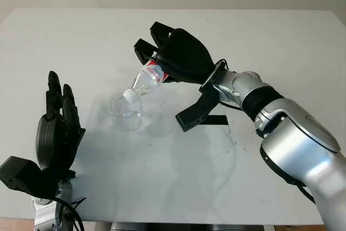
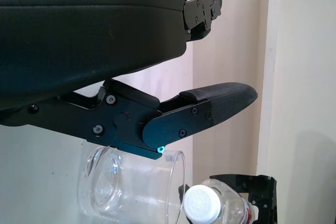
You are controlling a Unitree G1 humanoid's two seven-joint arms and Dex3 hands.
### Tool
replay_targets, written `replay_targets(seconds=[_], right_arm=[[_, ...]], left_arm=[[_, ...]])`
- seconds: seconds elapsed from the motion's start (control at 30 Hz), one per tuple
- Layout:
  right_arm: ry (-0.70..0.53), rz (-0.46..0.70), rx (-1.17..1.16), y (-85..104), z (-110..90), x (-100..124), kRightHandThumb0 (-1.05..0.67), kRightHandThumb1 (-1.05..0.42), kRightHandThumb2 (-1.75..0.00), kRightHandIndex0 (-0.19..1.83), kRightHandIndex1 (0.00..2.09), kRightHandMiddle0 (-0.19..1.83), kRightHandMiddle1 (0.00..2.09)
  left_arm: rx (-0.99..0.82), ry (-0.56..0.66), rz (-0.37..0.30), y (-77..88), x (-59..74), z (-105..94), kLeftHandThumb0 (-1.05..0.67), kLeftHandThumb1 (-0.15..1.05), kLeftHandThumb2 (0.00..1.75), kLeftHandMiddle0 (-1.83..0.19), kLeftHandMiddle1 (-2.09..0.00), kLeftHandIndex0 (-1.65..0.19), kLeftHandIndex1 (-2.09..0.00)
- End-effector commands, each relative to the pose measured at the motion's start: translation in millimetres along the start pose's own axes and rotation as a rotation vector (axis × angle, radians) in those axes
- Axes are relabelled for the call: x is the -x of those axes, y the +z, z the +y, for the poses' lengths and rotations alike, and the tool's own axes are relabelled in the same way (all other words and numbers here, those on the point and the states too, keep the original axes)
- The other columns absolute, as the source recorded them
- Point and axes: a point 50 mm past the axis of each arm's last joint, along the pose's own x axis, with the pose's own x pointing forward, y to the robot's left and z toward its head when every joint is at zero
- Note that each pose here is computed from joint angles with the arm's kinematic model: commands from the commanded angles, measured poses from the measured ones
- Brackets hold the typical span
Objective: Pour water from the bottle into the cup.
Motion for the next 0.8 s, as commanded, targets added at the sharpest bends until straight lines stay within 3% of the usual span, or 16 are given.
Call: replay_targets(seconds=[0.0, 0.2, 0.5, 0.67, 0.77], right_arm=[[-0.037, -0.008, 0.035, -6.2, -10, -9, -0.52, -1.05, -0.31, 1.1, 2.09, 0.73, 2.09], [-0.063, 0.04, -0.02, -7.0, -11, -8, -0.51, -1.05, -0.32, 1.1, 2.09, 0.74, 2.09], [-0.084, 0.352, -0.436, -17.9, -10, -4, -0.43, -1.05, -0.33, 1.06, 2.09, 0.75, 2.09], [-0.152, 0.448, -0.593, -21.7, -7, 8, -0.42, -1.05, -0.38, 1.0, 2.09, 0.72, 2.09], [-0.195, 0.521, -0.722, -21.7, -3, 16, -0.42, -1.05, -0.4, 1.09, 2.09, 0.77, 2.09]], left_arm=[[0.045, 0.008, 0.049, -14.6, 8.6, -8.3, -0.71, 1.05, 0.72, 0.19, 0.0, 0.19, 0.0], [0.042, 0.013, 0.051, -14.4, 8.1, -7.6, -0.71, 1.05, 0.73, 0.19, 0.0, 0.19, 0.0], [0.052, -0.006, 0.056, -13.4, 5.6, -6.6, -0.71, 1.05, 0.72, 0.19, 0.0, 0.19, 0.0], [0.046, -0.009, 0.056, -11.9, 5.6, -5.1, -0.71, 1.05, 0.71, 0.19, 0.0, 0.19, 0.0], [0.047, -0.01, 0.061, -12.5, 6.6, -4.4, -0.71, 1.05, 0.71, 0.19, 0.0, 0.19, 0.0]])
